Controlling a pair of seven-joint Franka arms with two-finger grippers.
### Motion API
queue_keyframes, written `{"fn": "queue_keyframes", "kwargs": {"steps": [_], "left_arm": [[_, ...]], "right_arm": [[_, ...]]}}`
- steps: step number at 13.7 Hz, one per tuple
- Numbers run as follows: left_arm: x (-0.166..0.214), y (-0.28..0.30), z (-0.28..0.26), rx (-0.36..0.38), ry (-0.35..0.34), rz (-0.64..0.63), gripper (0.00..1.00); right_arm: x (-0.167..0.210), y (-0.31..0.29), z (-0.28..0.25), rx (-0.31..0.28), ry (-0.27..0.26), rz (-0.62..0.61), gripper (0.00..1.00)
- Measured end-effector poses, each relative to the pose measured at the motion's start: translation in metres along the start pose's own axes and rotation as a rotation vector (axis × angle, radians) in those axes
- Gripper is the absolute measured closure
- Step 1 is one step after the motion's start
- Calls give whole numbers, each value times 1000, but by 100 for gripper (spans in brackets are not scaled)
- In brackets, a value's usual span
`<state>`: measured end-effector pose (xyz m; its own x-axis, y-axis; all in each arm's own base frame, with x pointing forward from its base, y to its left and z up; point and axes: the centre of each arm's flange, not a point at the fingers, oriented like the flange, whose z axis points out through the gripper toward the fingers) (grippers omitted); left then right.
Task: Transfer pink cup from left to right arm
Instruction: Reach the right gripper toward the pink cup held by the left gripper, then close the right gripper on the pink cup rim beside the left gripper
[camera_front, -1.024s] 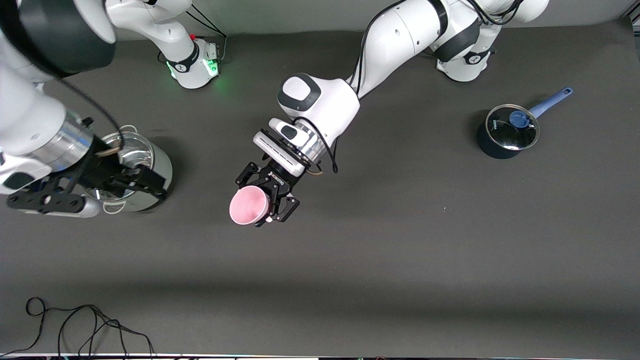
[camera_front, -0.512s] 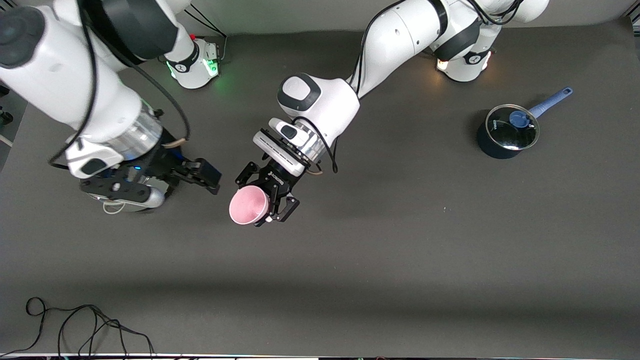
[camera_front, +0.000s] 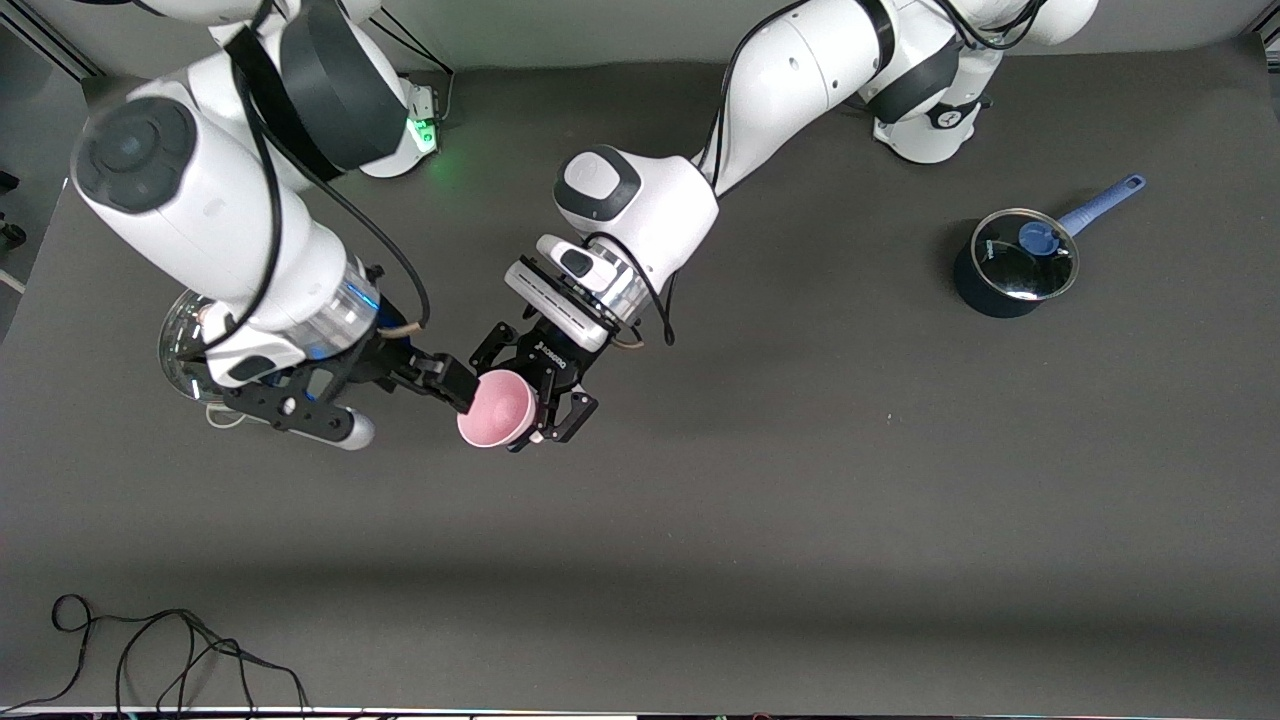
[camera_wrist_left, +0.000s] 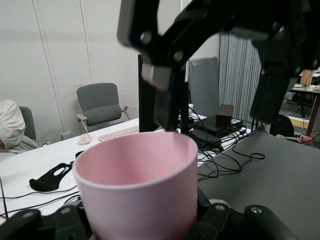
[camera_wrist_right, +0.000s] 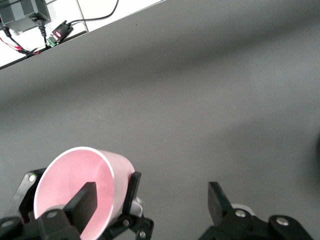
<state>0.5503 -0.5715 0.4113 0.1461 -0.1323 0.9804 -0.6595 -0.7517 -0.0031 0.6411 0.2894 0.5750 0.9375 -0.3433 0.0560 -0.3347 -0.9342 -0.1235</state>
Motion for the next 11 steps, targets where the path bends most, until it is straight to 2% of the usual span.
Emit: {"fn": "queue_keyframes", "kwargs": {"steps": [6,11], "left_arm": [[0,0,0,0,0,0,33],[5,0,-1,0,6,-1,33]], "right_arm": [[5,-10,10,16,20,15,3],[5,-18,2,54,56,49,3]]}}
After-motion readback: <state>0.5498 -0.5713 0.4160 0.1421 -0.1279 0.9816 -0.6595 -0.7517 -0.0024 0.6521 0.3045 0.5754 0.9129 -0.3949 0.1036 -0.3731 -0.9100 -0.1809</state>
